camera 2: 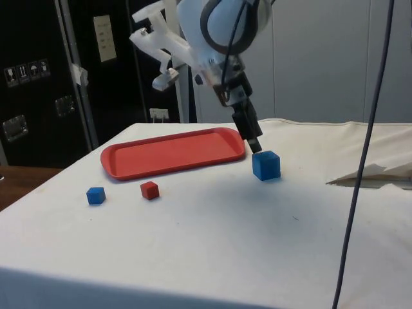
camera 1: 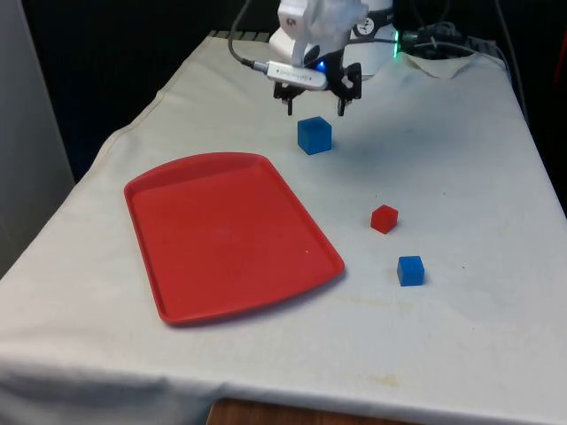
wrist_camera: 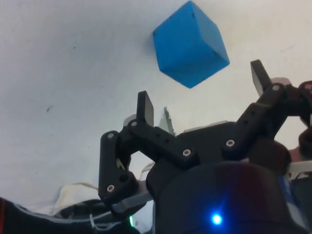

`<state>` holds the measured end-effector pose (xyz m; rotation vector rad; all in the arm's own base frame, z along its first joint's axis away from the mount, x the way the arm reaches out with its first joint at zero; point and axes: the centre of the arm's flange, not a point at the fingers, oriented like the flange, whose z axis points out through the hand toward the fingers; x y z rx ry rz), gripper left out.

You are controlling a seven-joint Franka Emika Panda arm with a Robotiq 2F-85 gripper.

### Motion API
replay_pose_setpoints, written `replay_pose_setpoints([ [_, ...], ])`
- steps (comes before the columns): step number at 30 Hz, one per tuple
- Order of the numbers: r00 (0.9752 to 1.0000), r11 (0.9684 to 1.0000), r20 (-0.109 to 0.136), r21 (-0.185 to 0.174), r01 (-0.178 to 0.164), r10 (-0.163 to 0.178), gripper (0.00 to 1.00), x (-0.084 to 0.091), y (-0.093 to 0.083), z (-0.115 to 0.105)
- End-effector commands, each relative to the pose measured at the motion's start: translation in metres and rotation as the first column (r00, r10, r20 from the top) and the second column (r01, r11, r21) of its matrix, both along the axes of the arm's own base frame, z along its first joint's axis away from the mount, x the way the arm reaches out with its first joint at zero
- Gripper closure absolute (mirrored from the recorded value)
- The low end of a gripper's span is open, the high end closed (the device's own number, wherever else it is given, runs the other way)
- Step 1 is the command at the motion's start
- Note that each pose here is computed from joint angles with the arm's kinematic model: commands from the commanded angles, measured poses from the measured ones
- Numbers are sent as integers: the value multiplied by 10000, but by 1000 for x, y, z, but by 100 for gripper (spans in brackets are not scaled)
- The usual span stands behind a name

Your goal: Pick up the largest block and place it onto the tray.

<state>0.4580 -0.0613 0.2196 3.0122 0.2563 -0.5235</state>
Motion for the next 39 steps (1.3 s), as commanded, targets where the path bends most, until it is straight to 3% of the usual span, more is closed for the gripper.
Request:
replay_pose_setpoints([
  [1,10000,10000,41,72,-43,43,0,-3,-1,-8],
  [11,9996,9997,-126,68,-234,235,0,-14,-2,-42],
  [18,9994,9995,-168,-12,-305,304,3,-19,0,-48],
  [20,9994,9995,-169,-19,-314,314,21,-19,0,-48],
  [24,9993,9994,-180,-33,-332,332,67,-20,1,-48],
  [25,9993,9994,-189,-42,-331,330,88,-20,1,-49],
  [26,9993,9994,-180,-38,-331,330,98,-20,1,-48],
  [27,9991,9995,-276,5,-310,310,98,-19,0,-48],
  [28,9993,9994,-180,-38,-331,330,98,-20,1,-48],
  [35,9993,9994,-181,-45,-341,340,98,-20,2,-48],
  [36,9991,9995,-276,5,-320,320,98,-20,1,-48],
  [39,9993,9994,-190,-22,-334,334,98,-18,0,-38],
])
